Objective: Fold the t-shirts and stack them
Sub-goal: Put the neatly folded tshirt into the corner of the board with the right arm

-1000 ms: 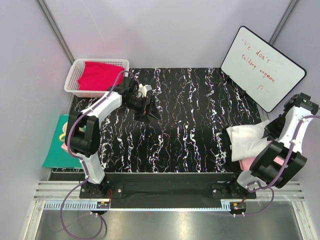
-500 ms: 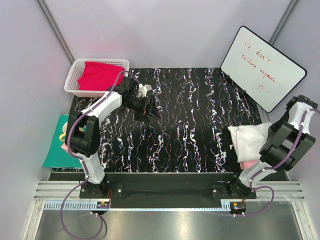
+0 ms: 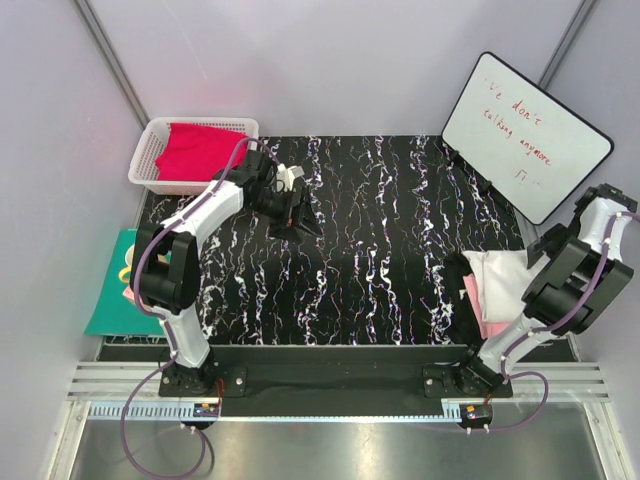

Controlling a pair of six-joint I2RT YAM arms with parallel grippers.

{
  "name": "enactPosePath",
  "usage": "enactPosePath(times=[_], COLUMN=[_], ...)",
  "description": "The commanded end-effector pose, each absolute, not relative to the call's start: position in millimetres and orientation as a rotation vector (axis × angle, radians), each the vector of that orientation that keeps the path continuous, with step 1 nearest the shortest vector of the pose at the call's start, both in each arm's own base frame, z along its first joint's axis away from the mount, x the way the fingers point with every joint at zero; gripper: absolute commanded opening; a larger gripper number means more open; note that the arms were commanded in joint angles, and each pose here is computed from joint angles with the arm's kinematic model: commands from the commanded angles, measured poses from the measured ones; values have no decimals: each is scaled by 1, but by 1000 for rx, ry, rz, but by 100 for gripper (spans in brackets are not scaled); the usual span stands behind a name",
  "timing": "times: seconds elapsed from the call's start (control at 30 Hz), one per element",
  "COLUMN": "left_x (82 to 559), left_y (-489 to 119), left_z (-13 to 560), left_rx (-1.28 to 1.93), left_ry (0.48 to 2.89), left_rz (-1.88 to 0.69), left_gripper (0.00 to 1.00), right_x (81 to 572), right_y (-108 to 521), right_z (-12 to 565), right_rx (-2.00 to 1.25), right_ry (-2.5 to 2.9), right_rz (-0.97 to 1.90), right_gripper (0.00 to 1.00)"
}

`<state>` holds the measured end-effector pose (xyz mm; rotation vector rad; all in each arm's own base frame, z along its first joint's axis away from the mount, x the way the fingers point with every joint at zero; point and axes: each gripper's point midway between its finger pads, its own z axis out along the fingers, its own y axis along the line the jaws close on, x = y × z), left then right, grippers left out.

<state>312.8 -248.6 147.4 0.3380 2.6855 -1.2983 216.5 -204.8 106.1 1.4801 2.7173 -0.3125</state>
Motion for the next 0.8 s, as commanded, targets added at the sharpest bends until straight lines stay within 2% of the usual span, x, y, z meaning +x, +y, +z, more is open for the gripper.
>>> enactPosePath(times=[0.0,0.2,0.4,0.53,0.6,0.63,0.7,0.73,0.77], left_x=[317,318,313,310,310,310,309,309,309], left_y=[-253,-254,-253,-254,-253,-252,-252,-252,-251], left_z=[158,156,159,157,158,158,159,159,159], left_rx=[375,373,385,388,391,392,392,390,392], left_ry=[2648,2653,2650,2660,2656,2655,2654,2655,2654], left_rz=[-1321,-1321,-1320,-1320,-1308,-1306,-1299,-1300,-1297], left_gripper=[99,99,99,99,99,99,99,99,99], right_x=[231,243,246,268,277,279,286,288,290], right_y=[-199,-146,-137,-100,-96,-83,-82,-80,-82], right_z=[153,184,201,182,176,168,158,155,154], right_rx=[1410,1312,1215,1174,1165,1171,1171,1185,1178], right_ry=[2549,2425,2357,2342,2309,2306,2299,2297,2292], right_rz=[-211,136,138,483,556,658,717,743,743], right_gripper=[100,100,100,100,100,97,19,0,0])
